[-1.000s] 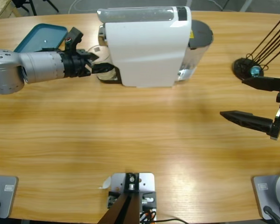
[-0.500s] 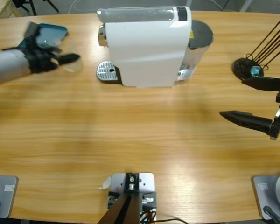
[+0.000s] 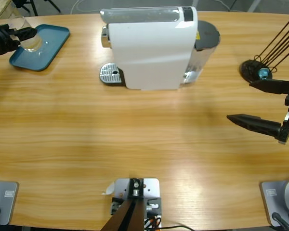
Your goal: Pour coffee
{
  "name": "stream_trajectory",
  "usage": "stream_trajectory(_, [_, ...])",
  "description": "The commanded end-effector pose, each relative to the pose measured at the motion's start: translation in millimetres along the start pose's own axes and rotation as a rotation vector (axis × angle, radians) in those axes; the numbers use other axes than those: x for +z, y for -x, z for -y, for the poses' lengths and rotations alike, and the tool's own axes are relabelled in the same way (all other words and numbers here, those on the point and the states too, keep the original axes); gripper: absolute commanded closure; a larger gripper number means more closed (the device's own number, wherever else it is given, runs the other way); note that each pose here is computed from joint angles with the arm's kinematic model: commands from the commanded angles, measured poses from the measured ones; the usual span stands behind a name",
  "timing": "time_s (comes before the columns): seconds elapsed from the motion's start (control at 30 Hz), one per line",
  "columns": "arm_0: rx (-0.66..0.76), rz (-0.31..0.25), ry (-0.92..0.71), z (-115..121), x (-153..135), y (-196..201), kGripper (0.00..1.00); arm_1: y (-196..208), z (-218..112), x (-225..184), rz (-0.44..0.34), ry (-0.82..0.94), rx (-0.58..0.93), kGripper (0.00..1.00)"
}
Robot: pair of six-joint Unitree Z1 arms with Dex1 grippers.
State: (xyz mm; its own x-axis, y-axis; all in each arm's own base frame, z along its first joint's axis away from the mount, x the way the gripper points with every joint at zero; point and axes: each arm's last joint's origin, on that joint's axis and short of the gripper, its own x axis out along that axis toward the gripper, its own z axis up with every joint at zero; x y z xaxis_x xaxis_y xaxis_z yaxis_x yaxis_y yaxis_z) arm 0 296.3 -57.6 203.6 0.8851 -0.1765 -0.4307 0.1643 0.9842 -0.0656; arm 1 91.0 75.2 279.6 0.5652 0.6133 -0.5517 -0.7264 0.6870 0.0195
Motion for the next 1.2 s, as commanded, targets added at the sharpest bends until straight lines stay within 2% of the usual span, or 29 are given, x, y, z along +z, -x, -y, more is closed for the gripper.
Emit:
stream_trajectory(0.03, [0.043, -0.072, 0.021, -10.3, -16.9, -30.1, 0.844, -5.5, -1.5, -8.0, -0.03, -0.013, 0.024, 0.0])
stream_trajectory(0.13, [0.047, -0.107, 0.031, -11.3, -25.1, -35.1, 0.832, -5.5, -1.5, -8.0, -0.03, -0.013, 0.024, 0.0])
stream_trajectory(0.43, [0.09, -0.158, 0.054, -26.8, -37.7, -41.8, 0.813, -4.5, -1.7, -8.0, -0.025, -0.014, 0.024, 0.0])
stream_trajectory(0.5, [0.089, -0.174, 0.055, -26.9, -41.1, -42.9, 0.715, -4.6, -1.7, -8.0, -0.025, -0.014, 0.024, 0.0])
stream_trajectory(0.53, [0.087, -0.184, 0.058, -27.0, -43.3, -43.9, 0.626, -4.6, -1.7, -8.0, -0.025, -0.014, 0.024, 0.0])
stream_trajectory(0.57, [0.085, -0.194, 0.062, -27.0, -45.7, -44.7, 0.492, -4.6, -1.7, -8.0, -0.025, -0.014, 0.024, 0.0])
stream_trajectory(0.63, [0.083, -0.205, 0.064, -26.8, -46.8, -44.2, 0.159, -4.3, -1.7, -8.0, -0.024, -0.014, 0.023, 0.0])
stream_trajectory(0.67, [0.084, -0.206, 0.065, -26.8, -46.7, -43.8, 0.036, -4.4, -1.7, -8.0, -0.024, -0.014, 0.024, 0.0])
stream_trajectory(0.77, [0.086, -0.226, 0.066, -26.5, -46.4, -39.1, 0.009, -4.3, -1.7, -8.0, -0.024, -0.015, 0.024, 0.0])
stream_trajectory(0.93, [0.098, -0.201, 0.071, -27.2, -29.1, -6.3, 0.0, -2.0, -2.0, -8.4, -0.014, -0.021, 0.021, 0.0])
stream_trajectory(1.13, [0.099, -0.104, 0.072, -22.0, 10.0, 59.6, 0.0, -0.8, -2.2, -8.9, -0.009, -0.024, 0.019, 0.0])
stream_trajectory(1.2, [0.069, -0.09, 0.058, -12.2, 24.9, 89.0, 0.0, -0.1, -2.4, -8.9, -0.006, -0.024, 0.019, 0.0])
